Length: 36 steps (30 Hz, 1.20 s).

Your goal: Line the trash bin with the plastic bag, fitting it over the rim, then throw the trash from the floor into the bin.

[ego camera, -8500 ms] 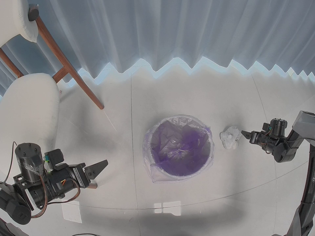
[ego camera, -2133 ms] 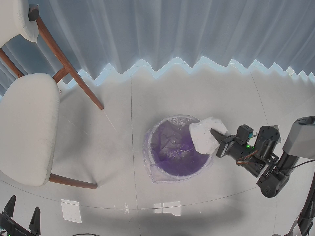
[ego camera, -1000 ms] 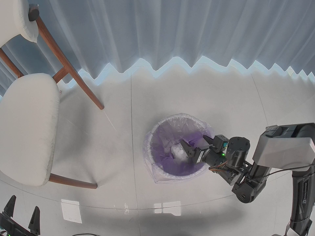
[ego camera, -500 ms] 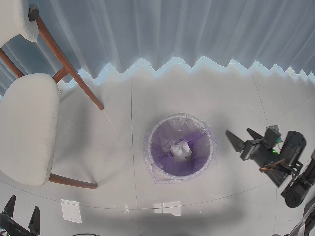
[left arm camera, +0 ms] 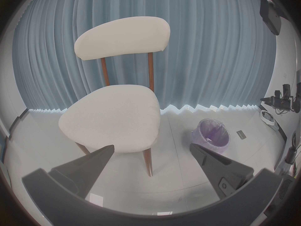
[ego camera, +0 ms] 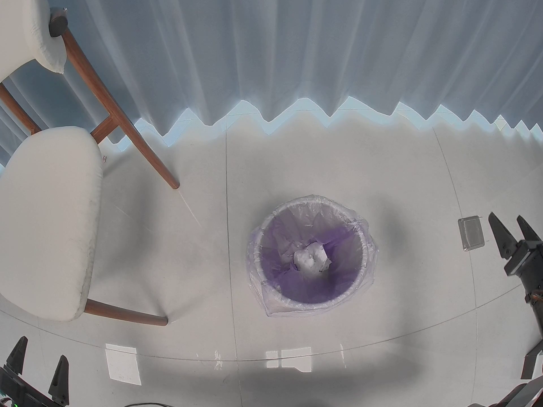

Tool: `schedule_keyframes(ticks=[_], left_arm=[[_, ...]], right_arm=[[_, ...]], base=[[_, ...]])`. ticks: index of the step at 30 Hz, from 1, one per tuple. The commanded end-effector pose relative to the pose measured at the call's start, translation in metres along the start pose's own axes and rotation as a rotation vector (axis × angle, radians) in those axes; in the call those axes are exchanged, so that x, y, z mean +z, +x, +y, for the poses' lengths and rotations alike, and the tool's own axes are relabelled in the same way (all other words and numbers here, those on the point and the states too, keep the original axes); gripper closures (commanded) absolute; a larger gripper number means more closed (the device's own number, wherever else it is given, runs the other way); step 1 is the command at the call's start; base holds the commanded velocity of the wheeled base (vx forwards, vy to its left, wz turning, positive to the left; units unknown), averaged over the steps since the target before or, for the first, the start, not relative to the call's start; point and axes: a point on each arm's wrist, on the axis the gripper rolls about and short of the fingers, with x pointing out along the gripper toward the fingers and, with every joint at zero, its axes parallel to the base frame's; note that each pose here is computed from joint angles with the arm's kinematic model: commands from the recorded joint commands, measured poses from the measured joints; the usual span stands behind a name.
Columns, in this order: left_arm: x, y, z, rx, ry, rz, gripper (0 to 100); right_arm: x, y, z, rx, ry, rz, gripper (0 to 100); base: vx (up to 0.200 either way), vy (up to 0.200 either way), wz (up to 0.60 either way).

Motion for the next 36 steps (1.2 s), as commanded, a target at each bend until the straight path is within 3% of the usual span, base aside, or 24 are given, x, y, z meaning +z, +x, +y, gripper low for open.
schedule_keyframes(ticks=[1,8,11,16,20,23,36], left_arm=[[-0.005,0.000,0.000,0.000,-0.001,0.000,0],[-0.005,0.000,0.000,0.000,0.001,0.001,0],[-0.005,0.000,0.000,0.000,0.001,0.000,0],[-0.005,0.000,0.000,0.000,-0.001,0.000,0],[-0.005,0.000,0.000,0.000,-0.001,0.001,0],[-0.005,0.000,0.000,0.000,-0.001,0.001,0],[-0.005,0.000,0.000,-0.004,0.010,0.000,0]], right_arm=[[0.004,-0.079,-0.009,-0.053,-0.070,-0.021,0],[-0.025,-0.123,-0.017,-0.109,-0.089,0.096,0],[-0.058,-0.157,-0.024,-0.119,-0.100,0.159,0],[-0.057,-0.159,-0.023,-0.155,-0.116,0.124,0],[-0.063,-0.164,-0.020,-0.040,-0.214,0.108,0],[-0.061,-0.164,-0.022,-0.138,-0.140,0.089,0],[-0.062,-0.164,-0.022,-0.127,-0.155,0.091,0]], base=[[0.000,0.000,0.00],[0.000,0.000,0.00],[0.000,0.000,0.00],[0.000,0.000,0.00],[0.000,0.000,0.00],[0.000,0.000,0.00],[0.000,0.000,0.00]])
